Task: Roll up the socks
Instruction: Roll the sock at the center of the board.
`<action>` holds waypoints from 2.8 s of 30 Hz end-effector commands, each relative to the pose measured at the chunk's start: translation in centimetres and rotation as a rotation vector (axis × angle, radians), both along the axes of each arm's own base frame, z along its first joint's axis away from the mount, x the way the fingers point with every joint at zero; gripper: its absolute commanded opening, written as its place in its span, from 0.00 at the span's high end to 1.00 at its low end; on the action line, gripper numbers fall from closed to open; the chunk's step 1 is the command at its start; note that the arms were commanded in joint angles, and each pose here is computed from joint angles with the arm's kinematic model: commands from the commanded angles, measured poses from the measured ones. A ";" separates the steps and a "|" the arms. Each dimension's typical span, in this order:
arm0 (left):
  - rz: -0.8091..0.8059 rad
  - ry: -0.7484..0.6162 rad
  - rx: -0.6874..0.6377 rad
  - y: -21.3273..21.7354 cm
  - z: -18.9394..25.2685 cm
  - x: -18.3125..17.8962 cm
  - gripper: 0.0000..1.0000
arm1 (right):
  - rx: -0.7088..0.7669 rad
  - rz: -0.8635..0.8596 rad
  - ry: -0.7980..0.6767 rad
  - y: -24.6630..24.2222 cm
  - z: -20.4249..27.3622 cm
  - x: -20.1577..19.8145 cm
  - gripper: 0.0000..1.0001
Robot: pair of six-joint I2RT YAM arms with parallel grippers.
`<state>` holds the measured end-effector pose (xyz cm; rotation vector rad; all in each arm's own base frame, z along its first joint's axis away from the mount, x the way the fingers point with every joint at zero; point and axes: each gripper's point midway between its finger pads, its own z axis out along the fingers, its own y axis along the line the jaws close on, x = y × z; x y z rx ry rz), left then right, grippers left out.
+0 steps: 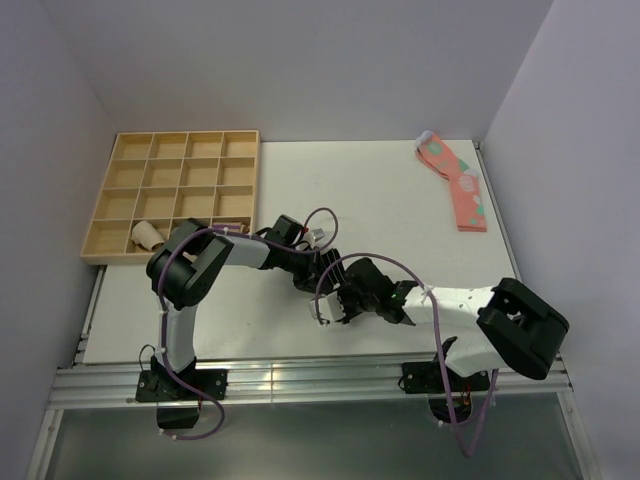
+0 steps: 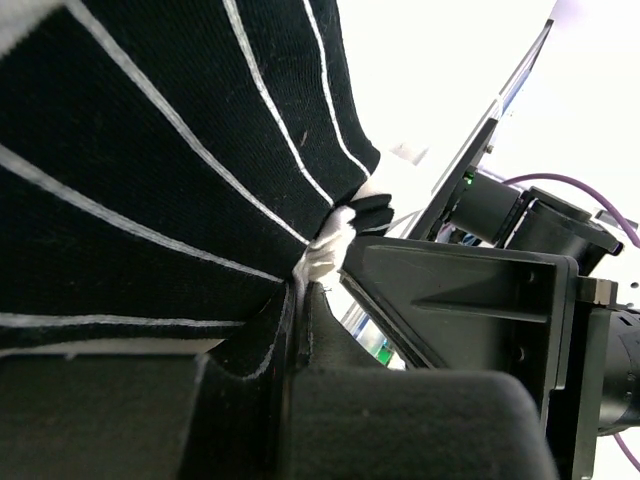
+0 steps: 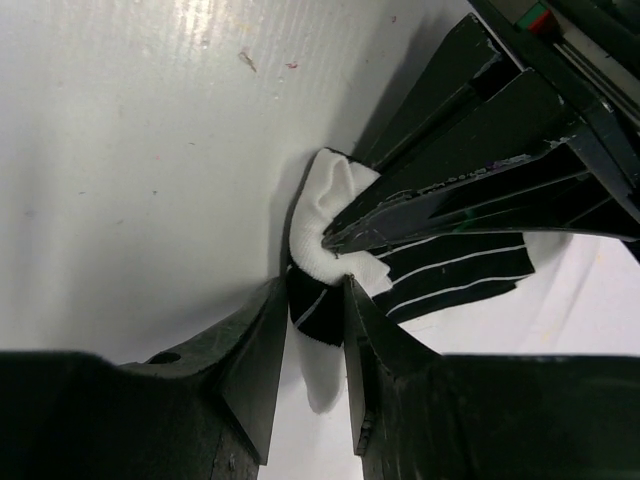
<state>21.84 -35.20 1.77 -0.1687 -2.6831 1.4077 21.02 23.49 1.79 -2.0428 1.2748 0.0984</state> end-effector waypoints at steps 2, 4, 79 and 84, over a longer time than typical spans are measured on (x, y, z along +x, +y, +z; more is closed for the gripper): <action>0.009 0.059 0.235 3.9 -5.9 -2.2 1.00 | -0.005 0.012 -0.059 0.2 -0.2 0.8 0.64; 0.009 0.058 0.236 4.0 -6.0 -2.1 1.00 | -0.004 0.013 -0.066 0.3 -0.2 0.9 0.64; 0.188 -1.270 0.073 -1.5 6.4 -2.4 0.47 | -0.400 -0.422 1.365 -2.0 -0.5 0.1 0.96; 0.157 -1.284 0.072 -2.3 5.7 -2.0 0.48 | -0.392 -0.429 1.370 -1.9 -0.2 0.1 0.96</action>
